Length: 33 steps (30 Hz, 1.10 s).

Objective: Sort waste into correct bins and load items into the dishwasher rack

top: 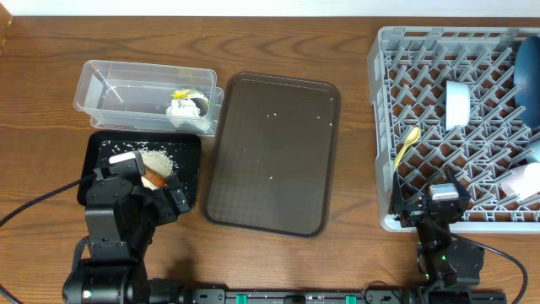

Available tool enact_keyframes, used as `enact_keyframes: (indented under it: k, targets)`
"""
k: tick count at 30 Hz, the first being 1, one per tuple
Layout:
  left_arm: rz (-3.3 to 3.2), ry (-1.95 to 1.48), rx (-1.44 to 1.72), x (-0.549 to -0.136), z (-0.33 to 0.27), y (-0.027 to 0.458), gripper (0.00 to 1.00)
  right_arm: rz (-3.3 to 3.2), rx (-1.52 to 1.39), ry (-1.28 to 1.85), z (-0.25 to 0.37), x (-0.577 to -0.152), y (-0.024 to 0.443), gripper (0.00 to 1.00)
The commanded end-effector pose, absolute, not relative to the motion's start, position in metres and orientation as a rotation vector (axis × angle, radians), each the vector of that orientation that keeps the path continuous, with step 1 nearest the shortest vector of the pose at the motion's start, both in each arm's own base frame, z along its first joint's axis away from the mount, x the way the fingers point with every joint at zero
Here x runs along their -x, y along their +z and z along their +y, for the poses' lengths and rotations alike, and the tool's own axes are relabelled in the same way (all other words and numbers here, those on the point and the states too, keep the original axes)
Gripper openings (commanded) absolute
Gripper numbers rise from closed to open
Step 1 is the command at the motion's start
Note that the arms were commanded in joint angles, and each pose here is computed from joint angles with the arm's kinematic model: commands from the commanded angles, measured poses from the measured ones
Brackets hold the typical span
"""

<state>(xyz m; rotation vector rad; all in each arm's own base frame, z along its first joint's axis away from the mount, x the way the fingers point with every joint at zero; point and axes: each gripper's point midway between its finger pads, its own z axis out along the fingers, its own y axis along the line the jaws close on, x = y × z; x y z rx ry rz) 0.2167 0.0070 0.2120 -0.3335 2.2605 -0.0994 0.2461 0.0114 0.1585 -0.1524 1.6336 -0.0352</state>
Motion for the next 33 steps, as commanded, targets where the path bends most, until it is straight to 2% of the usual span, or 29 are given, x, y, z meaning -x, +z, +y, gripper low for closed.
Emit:
enact_keyframes:
  k: [1,20,33]
  targets:
    - [2.261,-0.088,0.338,-0.217,0.008,0.211,0.99,1.631,0.162,-0.048,0.011,-0.246,0.158,0.99]
    - [2.229,-0.089,0.329,-0.213,0.009,0.205,0.99,1.631,0.162,-0.048,0.011,-0.246,0.158,0.99]
    - [1.889,-0.105,0.245,-0.226,0.008,0.161,0.99,1.631,0.162,-0.048,0.011,-0.246,0.158,0.99]
